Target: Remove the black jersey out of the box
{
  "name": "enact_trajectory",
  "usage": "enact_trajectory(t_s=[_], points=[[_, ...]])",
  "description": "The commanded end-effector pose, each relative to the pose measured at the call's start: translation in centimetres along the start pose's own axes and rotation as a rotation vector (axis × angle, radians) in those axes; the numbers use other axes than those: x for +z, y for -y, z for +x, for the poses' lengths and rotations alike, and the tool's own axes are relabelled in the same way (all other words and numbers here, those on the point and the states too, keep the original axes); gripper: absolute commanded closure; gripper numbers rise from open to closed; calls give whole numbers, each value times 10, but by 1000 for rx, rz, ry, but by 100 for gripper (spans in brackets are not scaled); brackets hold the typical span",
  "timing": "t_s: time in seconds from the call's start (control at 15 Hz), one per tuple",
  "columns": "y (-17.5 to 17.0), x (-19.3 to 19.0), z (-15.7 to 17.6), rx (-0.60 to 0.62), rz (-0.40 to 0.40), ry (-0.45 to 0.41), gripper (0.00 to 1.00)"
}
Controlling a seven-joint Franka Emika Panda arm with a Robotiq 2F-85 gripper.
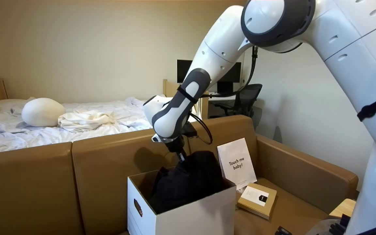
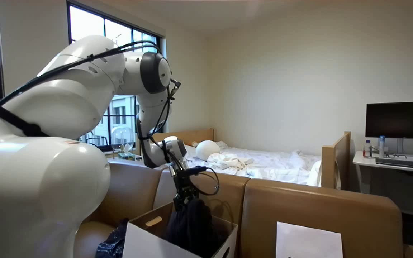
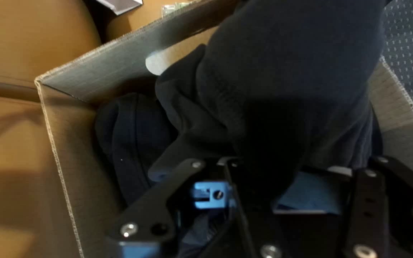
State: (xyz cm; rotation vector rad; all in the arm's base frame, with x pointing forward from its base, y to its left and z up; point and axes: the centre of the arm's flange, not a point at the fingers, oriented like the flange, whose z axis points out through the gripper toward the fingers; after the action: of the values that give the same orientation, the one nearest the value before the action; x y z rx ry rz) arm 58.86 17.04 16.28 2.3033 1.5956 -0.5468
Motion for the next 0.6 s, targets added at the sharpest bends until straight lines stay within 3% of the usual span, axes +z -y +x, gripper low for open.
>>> enact_trajectory(t_s=[0.0, 0.53], points=[[15, -58, -49, 131, -2, 32, 100], [66, -201, -118, 554, -21, 96, 100]])
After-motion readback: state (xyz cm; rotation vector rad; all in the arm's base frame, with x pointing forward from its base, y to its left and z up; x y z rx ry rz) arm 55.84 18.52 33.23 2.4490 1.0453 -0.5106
